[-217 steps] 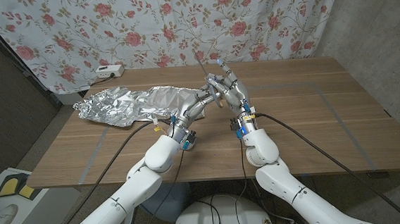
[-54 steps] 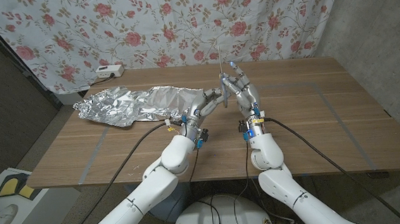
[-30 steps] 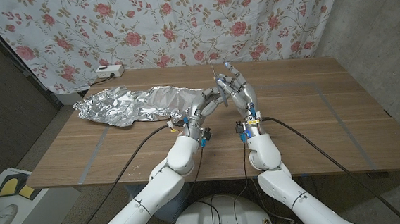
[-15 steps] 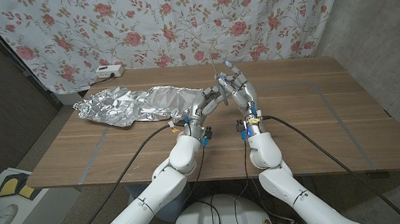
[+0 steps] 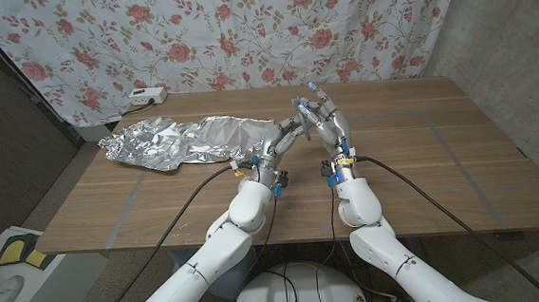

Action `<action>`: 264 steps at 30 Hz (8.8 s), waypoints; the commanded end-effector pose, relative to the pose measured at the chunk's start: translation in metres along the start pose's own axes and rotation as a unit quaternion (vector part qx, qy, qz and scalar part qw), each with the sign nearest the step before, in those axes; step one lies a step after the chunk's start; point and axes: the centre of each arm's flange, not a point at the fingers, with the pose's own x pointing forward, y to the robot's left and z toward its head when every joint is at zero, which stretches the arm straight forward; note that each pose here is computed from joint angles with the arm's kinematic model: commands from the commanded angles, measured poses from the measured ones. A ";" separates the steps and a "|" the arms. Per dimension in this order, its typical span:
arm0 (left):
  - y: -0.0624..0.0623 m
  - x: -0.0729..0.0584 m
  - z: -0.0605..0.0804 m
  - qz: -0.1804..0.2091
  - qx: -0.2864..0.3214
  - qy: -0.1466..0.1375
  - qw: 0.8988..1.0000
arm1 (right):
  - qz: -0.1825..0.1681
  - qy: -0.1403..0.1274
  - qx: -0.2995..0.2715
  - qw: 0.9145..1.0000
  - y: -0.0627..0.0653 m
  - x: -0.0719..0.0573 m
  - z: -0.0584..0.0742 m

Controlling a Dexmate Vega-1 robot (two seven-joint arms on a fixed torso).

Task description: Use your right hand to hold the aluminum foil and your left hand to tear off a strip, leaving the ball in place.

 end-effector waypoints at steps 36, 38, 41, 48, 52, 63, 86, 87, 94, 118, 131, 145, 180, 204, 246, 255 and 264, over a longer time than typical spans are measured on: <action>0.014 -0.018 0.008 0.060 0.002 -0.006 0.998 | -0.022 0.006 0.000 1.000 -0.017 -0.001 -0.001; 0.016 -0.018 0.012 0.061 0.003 -0.007 0.998 | -0.024 0.006 0.002 1.000 -0.018 0.000 -0.001; 0.020 -0.020 0.019 0.063 0.004 -0.009 0.998 | -0.021 0.008 -0.003 1.000 -0.021 0.001 -0.002; 0.030 -0.024 0.035 0.073 0.011 -0.023 0.997 | -0.027 0.007 -0.004 1.000 -0.023 0.003 -0.003; 0.032 -0.027 0.039 0.073 0.011 -0.022 0.997 | -0.025 0.006 -0.004 1.000 -0.024 0.005 -0.004; 0.040 -0.035 0.061 0.069 0.007 -0.020 0.997 | -0.024 0.011 -0.012 1.000 -0.029 0.007 -0.005; 0.065 -0.065 0.082 0.093 0.028 -0.041 0.994 | -0.038 0.029 -0.017 0.999 -0.033 0.003 -0.007; 0.066 -0.066 0.082 0.095 0.029 -0.040 0.994 | -0.035 0.029 -0.018 0.999 -0.033 0.003 -0.007; 0.069 -0.073 0.079 0.107 0.028 -0.049 0.993 | -0.037 0.031 -0.019 0.999 -0.032 0.004 -0.008; 0.089 -0.102 0.079 0.159 0.035 -0.077 0.984 | -0.041 0.035 -0.025 0.998 -0.030 0.003 -0.007; 0.098 -0.125 0.077 0.233 0.044 -0.071 0.969 | -0.048 0.042 -0.027 0.998 -0.033 -0.001 -0.008; 0.103 -0.136 0.062 0.262 0.039 -0.059 0.962 | -0.053 0.038 -0.027 0.997 -0.034 -0.001 -0.004; 0.110 -0.121 0.076 0.259 0.031 -0.187 0.947 | -0.044 0.009 -0.041 0.998 -0.029 0.012 0.005; 0.103 -0.118 0.081 0.263 -0.012 -0.223 0.939 | -0.048 0.008 -0.039 0.998 -0.028 0.012 0.004; 0.104 -0.111 0.059 0.247 -0.045 -0.216 0.944 | -0.051 0.008 -0.043 0.998 -0.028 0.014 0.004; 0.105 -0.108 0.053 0.232 -0.055 -0.210 0.948 | -0.048 0.007 -0.045 0.998 -0.028 0.013 0.006; 0.105 -0.105 0.045 0.221 -0.067 -0.208 0.951 | -0.049 0.007 -0.051 0.997 -0.029 0.013 0.009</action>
